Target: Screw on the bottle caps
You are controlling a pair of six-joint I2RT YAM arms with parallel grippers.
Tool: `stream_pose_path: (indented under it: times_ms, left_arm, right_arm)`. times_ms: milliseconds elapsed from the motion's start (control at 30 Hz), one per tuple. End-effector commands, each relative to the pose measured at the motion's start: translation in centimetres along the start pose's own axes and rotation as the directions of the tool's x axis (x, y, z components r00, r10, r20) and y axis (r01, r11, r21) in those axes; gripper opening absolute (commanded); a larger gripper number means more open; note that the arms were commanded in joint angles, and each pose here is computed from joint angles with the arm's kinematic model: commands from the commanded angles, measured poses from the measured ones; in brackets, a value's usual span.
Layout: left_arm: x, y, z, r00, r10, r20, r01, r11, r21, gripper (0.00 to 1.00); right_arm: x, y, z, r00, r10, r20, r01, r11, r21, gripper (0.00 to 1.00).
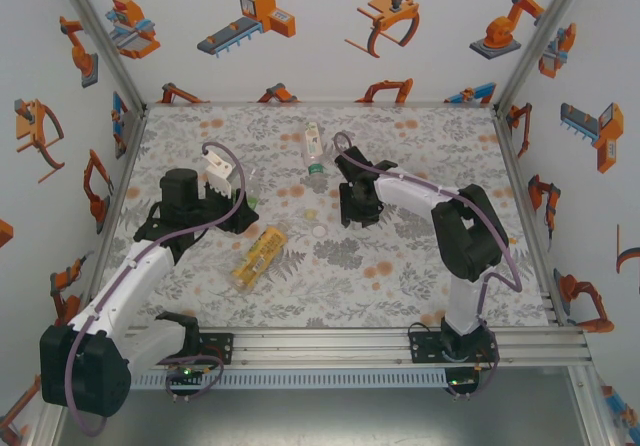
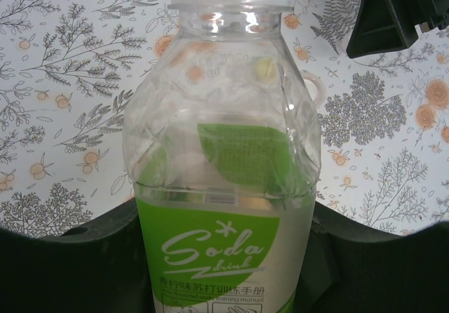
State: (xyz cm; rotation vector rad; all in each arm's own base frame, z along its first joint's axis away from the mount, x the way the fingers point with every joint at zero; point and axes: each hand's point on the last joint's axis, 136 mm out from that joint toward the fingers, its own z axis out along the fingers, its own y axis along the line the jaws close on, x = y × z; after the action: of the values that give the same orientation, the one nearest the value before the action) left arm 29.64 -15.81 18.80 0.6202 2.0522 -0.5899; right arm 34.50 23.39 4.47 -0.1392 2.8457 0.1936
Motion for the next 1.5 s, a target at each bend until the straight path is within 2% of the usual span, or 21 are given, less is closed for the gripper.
stream_pose_path:
  times_ms: [0, 233, 1033, 1333, 1467]
  left_arm:
    - [-1.4, -0.4, -0.5, 0.999, 0.03, 0.027, -0.03, 0.999, 0.015, 0.35]
    - [-1.5, -0.4, -0.5, 0.999, 0.031, 0.029, -0.031, 0.999, 0.014, 0.35]
    - [-1.4, -0.3, -0.5, 0.999, 0.03, 0.025, -0.031, 0.999, 0.014, 0.35]
    - [-1.3, -0.3, -0.4, 0.999, 0.03, 0.022, -0.03, 0.999, 0.014, 0.35]
    - [-1.4, -0.4, -0.5, 0.999, 0.032, 0.025, -0.032, 0.999, 0.013, 0.35]
  right_arm:
    - [-1.4, 0.9, -0.8, 0.999, -0.01, 0.043, 0.011, 1.0, -0.017, 0.46]
    - [-2.1, 0.9, -1.8, 0.997, -0.01, 0.073, 0.011, 1.0, -0.017, 0.46]
    - [-0.8, 0.2, 0.6, 1.0, -0.013, 0.019, 0.012, 1.0, 0.018, 0.45]
    - [-2.3, 0.5, -1.6, 0.997, -0.029, 0.066, 0.028, 0.999, 0.021, 0.45]
    - [-2.1, 0.1, -1.5, 0.998, -0.03, 0.059, 0.028, 0.999, 0.039, 0.46]
